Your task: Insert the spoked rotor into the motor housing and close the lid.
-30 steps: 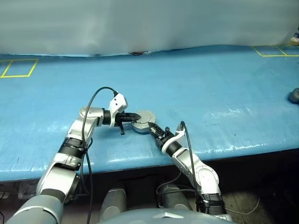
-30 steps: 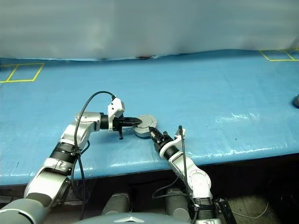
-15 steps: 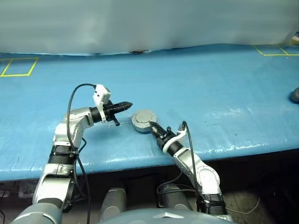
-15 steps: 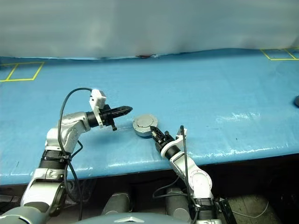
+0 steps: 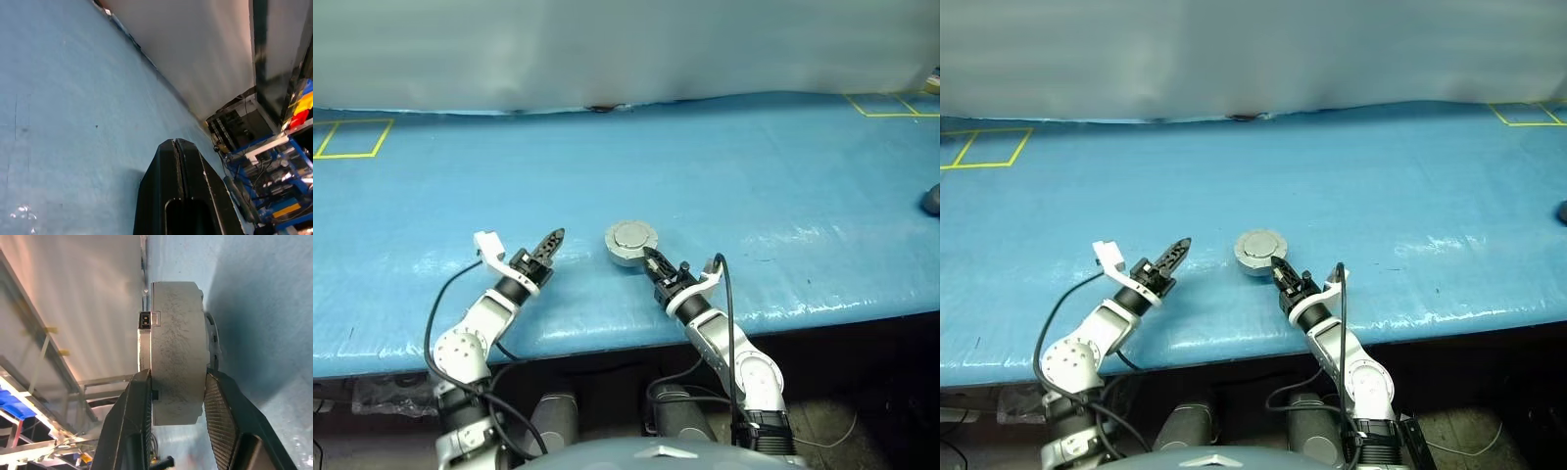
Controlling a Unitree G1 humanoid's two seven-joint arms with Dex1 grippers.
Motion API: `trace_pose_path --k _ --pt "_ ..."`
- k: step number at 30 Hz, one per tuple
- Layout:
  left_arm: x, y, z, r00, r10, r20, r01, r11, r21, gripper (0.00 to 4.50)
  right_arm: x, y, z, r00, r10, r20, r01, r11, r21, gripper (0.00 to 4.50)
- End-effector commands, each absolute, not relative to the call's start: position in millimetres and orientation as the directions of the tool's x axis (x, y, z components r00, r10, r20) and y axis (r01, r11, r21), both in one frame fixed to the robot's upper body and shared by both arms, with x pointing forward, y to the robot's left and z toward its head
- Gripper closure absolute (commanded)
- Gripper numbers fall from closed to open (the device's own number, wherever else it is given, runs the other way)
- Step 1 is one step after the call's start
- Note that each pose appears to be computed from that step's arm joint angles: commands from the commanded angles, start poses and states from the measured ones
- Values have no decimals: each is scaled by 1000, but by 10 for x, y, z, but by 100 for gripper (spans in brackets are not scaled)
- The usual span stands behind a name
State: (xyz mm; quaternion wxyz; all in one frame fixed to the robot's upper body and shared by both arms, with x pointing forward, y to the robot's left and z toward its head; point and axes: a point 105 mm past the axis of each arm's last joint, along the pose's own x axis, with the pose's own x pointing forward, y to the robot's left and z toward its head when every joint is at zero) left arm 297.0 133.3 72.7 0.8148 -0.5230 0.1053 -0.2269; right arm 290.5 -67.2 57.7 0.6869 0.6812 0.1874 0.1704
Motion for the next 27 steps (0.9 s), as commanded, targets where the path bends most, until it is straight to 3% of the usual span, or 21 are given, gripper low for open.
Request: trace_pose_path --k 1,3,6,16,17,27 --pt "2899 1254 877 873 -464 151 273 208 -939 450 2934 -483 1062 858 480 185 -128 -150 980 335" --pt "2868 1219 907 865 -465 186 275 130 -953 433 2949 -484 1097 855 482 193 -139 -145 980 335" --pt "2841 1195 919 864 -460 204 258 56 -965 360 2968 -485 1134 850 487 200 -151 -138 979 335" --pt "2694 999 900 826 -501 256 225 -122 -967 18 3010 -442 1262 833 505 225 -183 -133 974 335" --pt "2683 974 899 822 -507 260 222 -135 -966 2 3006 -427 1294 828 510 235 -191 -139 972 335" --pt "2609 773 862 787 -536 305 199 -247 -948 2 2825 -161 1495 746 606 277 -209 -182 961 335"
